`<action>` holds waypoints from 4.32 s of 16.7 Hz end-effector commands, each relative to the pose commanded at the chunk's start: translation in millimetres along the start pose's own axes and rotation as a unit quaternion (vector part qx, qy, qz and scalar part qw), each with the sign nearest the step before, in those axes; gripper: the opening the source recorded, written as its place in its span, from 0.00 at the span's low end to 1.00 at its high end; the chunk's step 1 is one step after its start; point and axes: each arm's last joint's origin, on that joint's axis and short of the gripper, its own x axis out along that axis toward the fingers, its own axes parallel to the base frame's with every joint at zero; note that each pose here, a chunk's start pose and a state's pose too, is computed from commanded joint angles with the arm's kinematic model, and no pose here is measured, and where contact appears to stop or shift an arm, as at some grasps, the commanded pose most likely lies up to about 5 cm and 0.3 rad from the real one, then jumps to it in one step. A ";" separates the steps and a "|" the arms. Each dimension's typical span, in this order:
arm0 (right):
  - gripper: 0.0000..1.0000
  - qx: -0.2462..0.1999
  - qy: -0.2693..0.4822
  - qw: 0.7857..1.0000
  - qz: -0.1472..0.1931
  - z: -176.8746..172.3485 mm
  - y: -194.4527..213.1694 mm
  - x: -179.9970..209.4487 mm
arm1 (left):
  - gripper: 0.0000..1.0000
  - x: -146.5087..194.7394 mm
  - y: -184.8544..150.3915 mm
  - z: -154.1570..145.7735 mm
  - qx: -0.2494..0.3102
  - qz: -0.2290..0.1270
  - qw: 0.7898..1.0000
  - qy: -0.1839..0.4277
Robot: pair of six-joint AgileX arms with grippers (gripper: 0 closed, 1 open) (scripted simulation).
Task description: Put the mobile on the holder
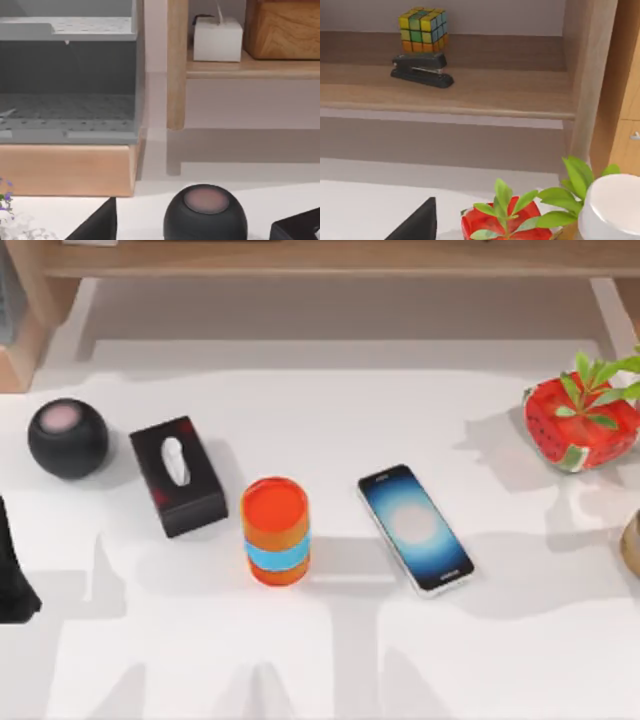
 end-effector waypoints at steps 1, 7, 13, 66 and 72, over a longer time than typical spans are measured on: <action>1.00 -0.002 0.029 1.000 0.007 16.6 3.4 9.4 | 1.00 0.0 0.0 0.0 0.000 0.000 1.000 0.000; 1.00 -0.037 0.272 0.960 0.057 66.4 46.4 118.7 | 1.00 0.0 0.0 0.0 0.000 0.000 1.000 0.000; 1.00 -0.085 0.519 0.847 0.077 1.7 117.8 231.1 | 1.00 0.0 0.0 0.0 0.000 0.000 1.000 0.000; 0.00 -0.120 0.616 0.773 0.087 -132.6 188.4 288.5 | 1.00 0.0 0.0 0.0 0.000 0.000 1.000 0.000; 0.00 -0.100 0.561 0.817 0.090 -81.0 187.8 290.9 | 1.00 0.0 0.0 0.0 0.000 0.000 1.000 0.000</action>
